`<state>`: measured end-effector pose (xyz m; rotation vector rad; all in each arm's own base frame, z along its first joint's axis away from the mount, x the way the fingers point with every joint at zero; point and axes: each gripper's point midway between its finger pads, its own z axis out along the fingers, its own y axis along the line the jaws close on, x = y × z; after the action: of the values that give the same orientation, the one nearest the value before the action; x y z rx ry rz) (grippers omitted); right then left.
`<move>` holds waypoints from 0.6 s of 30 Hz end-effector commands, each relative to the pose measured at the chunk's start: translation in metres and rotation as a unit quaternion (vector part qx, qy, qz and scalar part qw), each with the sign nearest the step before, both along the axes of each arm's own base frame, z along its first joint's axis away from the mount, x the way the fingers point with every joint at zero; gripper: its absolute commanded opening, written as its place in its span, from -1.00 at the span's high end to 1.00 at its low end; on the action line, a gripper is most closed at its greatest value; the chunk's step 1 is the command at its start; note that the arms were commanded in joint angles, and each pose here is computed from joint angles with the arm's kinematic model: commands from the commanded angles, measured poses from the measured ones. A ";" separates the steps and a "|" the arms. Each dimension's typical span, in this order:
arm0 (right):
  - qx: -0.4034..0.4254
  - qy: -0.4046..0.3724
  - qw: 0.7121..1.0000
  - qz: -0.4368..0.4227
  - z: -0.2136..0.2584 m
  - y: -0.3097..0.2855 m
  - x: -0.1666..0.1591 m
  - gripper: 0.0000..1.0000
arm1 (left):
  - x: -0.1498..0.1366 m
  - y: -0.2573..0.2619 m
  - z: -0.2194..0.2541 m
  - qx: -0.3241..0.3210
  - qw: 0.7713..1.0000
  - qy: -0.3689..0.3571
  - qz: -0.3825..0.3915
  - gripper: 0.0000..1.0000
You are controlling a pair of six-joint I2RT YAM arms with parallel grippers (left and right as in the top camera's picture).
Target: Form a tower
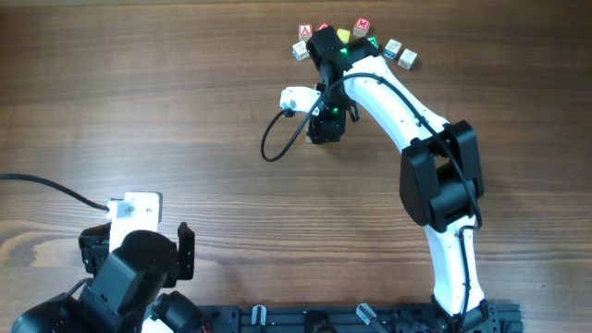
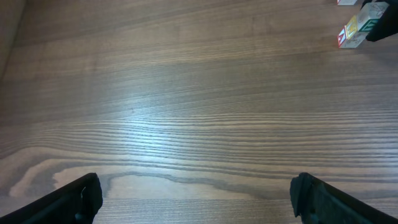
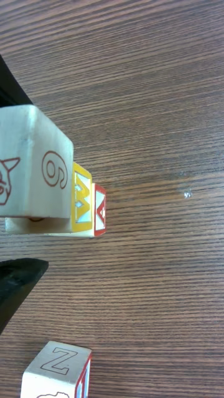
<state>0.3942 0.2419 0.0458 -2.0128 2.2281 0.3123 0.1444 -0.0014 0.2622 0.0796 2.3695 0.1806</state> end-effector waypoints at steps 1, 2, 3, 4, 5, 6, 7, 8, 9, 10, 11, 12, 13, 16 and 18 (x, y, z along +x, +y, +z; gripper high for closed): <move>0.007 0.016 1.000 0.003 -0.010 0.003 -0.004 -0.21 | 0.000 0.000 0.000 -0.006 1.000 -0.002 0.004 -1.00; 0.007 0.016 1.000 0.003 -0.010 0.003 -0.004 -0.18 | 0.000 0.000 0.000 -0.006 1.000 -0.002 0.004 -1.00; 0.007 0.016 1.000 0.003 -0.010 0.003 -0.004 -0.13 | 0.000 0.000 0.000 -0.006 1.000 -0.002 0.004 -1.00; 0.007 0.017 1.000 0.003 -0.010 0.003 -0.004 -0.09 | 0.000 0.000 0.000 -0.006 1.000 -0.002 0.004 -1.00; 0.007 0.017 1.000 0.003 -0.010 0.003 -0.004 -0.07 | 0.000 0.000 0.000 -0.006 1.000 -0.002 0.004 -1.00; 0.007 0.016 1.000 0.003 -0.010 0.003 -0.004 -0.03 | 0.000 0.000 0.000 -0.006 1.000 -0.002 0.004 -1.00; 0.007 0.016 1.000 0.003 -0.010 0.003 -0.004 0.00 | 0.000 0.000 0.000 -0.006 1.000 -0.002 0.004 -1.00; 0.007 0.016 1.000 0.003 -0.010 0.003 -0.004 0.04 | 0.000 0.000 0.000 -0.006 1.000 -0.002 0.004 -1.00; 0.007 0.016 1.000 0.003 -0.010 0.003 -0.004 0.07 | 0.000 0.000 0.000 -0.006 1.000 -0.002 0.004 -1.00; 0.007 0.017 1.000 0.003 -0.010 0.003 -0.004 0.08 | 0.000 0.000 0.000 -0.006 1.000 -0.002 0.004 -1.00; 0.007 0.016 1.000 0.003 -0.010 0.003 -0.004 0.09 | 0.000 0.000 0.000 -0.006 1.000 -0.002 0.004 -1.00; 0.007 0.016 1.000 0.003 -0.010 0.003 -0.004 0.11 | 0.000 0.000 0.000 -0.006 1.000 -0.002 0.004 -1.00; 0.007 0.016 1.000 0.003 -0.010 0.003 -0.004 0.14 | 0.000 0.000 0.000 -0.006 1.000 -0.002 0.004 -1.00; 0.007 0.016 1.000 0.003 -0.010 0.003 -0.004 0.19 | 0.000 0.000 0.000 -0.006 1.000 -0.002 0.004 -1.00; 0.007 0.016 1.000 0.003 -0.010 0.003 -0.004 0.23 | 0.000 0.000 0.000 -0.006 1.000 -0.002 0.004 -1.00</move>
<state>0.3942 0.2421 0.0458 -2.0126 2.2278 0.3133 0.1444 -0.0014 0.2622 0.0796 2.3695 0.1806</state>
